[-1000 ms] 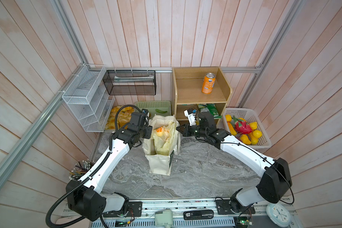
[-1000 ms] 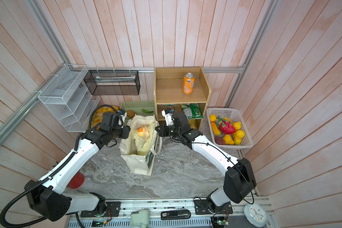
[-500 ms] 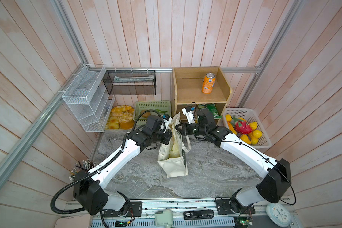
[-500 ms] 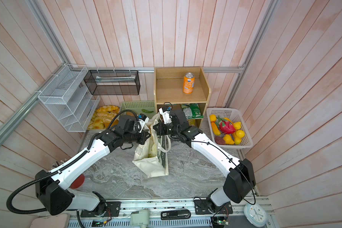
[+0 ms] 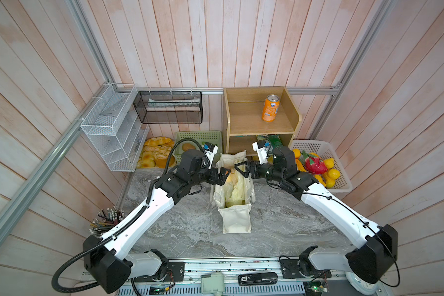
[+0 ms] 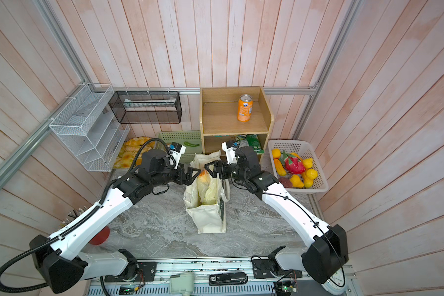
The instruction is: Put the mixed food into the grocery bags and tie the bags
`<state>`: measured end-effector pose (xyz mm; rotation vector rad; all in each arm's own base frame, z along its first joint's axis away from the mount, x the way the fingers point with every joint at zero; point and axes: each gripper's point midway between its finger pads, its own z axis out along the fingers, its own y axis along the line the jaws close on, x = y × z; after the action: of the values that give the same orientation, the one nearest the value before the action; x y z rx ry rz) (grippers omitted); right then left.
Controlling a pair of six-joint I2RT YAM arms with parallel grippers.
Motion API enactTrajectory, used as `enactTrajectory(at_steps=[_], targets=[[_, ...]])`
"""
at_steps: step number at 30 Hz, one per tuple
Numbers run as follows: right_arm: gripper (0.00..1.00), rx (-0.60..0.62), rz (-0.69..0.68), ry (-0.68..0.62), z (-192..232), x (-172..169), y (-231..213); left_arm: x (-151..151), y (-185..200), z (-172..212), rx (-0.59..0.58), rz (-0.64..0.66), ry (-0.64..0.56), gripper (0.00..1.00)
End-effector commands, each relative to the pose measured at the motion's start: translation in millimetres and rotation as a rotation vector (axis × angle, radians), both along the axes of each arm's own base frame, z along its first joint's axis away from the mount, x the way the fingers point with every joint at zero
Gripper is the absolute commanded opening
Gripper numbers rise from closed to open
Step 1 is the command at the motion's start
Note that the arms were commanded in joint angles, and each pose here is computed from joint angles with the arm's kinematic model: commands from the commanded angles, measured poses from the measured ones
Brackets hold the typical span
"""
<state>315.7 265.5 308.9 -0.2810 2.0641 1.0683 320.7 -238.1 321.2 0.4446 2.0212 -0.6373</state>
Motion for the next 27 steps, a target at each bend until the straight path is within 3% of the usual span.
enactTrajectory(at_steps=[1,6,12,17,22,27], targets=[[0.98,0.021,-0.097,-0.047,17.4,0.5,-36.5,5.6,43.6,33.4,-0.017,0.163,-0.134,1.0],[0.98,0.005,-0.292,-0.094,16.1,-0.8,-105.4,3.5,123.6,46.5,0.005,0.468,-0.29,1.0],[0.98,-0.163,-0.593,-0.098,-39.6,17.2,-179.5,0.5,199.7,11.3,0.044,0.742,-0.403,1.0],[0.98,-0.304,-0.888,-0.131,-92.3,31.5,-237.0,17.9,238.3,-57.4,0.151,0.844,-0.392,1.0],[0.98,-0.398,-1.005,-0.339,-113.1,36.5,-265.0,44.3,268.7,-125.3,0.183,0.93,-0.256,1.0],[0.98,-0.583,-1.065,-0.274,-157.0,49.6,-297.0,54.8,269.2,-162.1,0.213,0.919,-0.305,1.0]])
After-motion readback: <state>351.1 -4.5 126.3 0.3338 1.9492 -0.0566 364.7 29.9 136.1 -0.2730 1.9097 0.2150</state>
